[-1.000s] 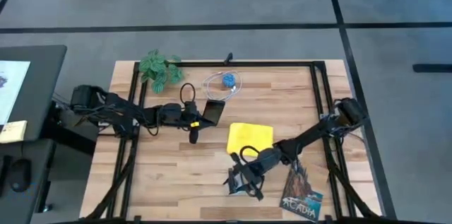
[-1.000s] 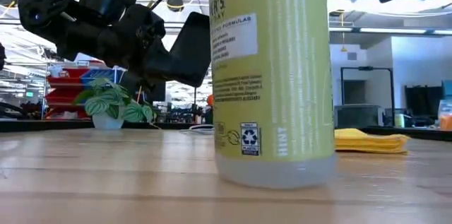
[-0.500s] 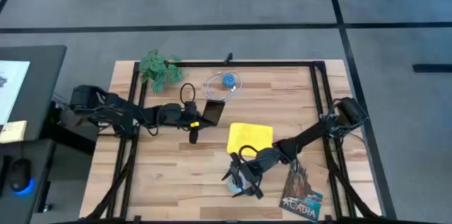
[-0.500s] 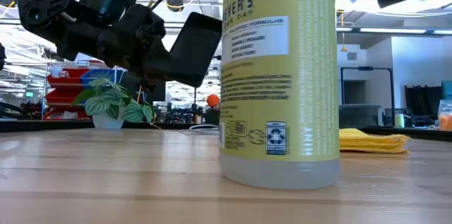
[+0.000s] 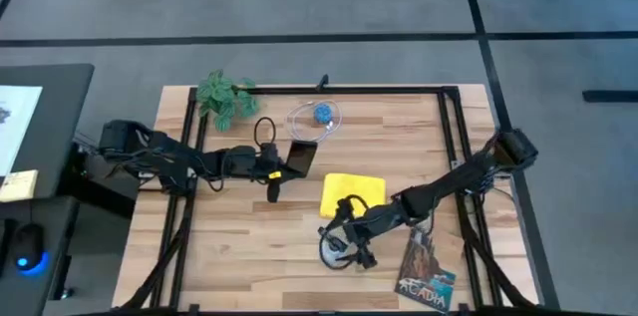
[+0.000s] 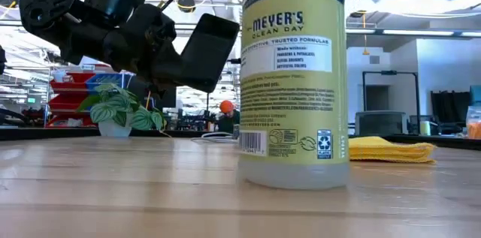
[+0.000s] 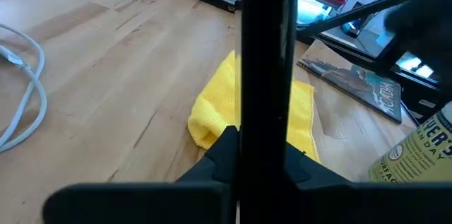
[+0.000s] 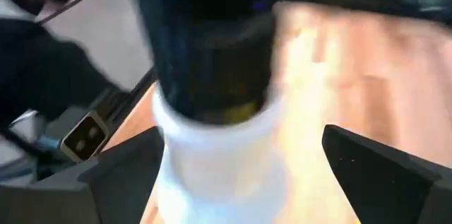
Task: Apply microfiber cloth
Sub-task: Spray the front of the cellphone using the cleaning bottle
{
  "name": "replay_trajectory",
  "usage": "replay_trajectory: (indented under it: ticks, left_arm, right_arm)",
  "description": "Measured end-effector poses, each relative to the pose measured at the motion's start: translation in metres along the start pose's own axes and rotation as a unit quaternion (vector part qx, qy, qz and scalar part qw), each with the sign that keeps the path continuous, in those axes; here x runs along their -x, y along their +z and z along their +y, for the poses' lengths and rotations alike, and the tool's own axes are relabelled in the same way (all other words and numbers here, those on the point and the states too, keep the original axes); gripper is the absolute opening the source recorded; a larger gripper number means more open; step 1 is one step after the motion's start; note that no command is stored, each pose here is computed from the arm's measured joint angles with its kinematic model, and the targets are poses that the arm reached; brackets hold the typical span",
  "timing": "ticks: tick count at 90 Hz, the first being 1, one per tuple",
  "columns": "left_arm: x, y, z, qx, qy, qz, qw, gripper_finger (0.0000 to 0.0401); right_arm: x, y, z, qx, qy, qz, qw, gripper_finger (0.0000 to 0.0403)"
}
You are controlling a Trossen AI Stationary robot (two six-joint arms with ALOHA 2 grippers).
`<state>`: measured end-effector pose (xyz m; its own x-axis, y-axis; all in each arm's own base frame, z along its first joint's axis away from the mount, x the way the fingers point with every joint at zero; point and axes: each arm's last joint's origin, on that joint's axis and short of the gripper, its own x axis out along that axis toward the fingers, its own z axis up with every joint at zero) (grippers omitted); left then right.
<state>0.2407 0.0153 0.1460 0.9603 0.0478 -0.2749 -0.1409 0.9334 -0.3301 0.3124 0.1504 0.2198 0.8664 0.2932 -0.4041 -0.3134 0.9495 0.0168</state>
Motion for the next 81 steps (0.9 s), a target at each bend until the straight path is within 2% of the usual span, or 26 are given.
replay_trajectory:
  ticks: [17, 29, 41, 53, 81]
  left_arm:
    - [0.000, -0.001, -0.004, -0.008, -0.007, 0.003, 1.000, 0.0014]
    - [0.000, -0.003, -0.007, -0.016, -0.011, 0.004, 1.000, 0.0014]
    - [0.000, -0.003, -0.008, -0.017, -0.006, 0.003, 1.000, 0.0014]
    - [0.000, -0.003, -0.008, -0.020, -0.001, 0.001, 1.000, 0.0014]
    - [0.000, -0.004, -0.008, -0.025, 0.002, 0.003, 1.000, 0.0014]
  right_arm:
    - [0.016, 0.016, 0.013, -0.010, 0.020, -0.041, 0.999, 0.0370]
    - [0.016, 0.021, 0.010, -0.027, 0.014, -0.068, 0.997, 0.0370]
    - [0.013, 0.025, 0.010, -0.052, -0.032, -0.069, 0.996, 0.0369]
    - [0.014, 0.026, 0.023, -0.046, -0.069, -0.066, 0.994, 0.0359]
    - [0.022, 0.027, 0.044, -0.056, -0.147, -0.079, 0.984, 0.0294]
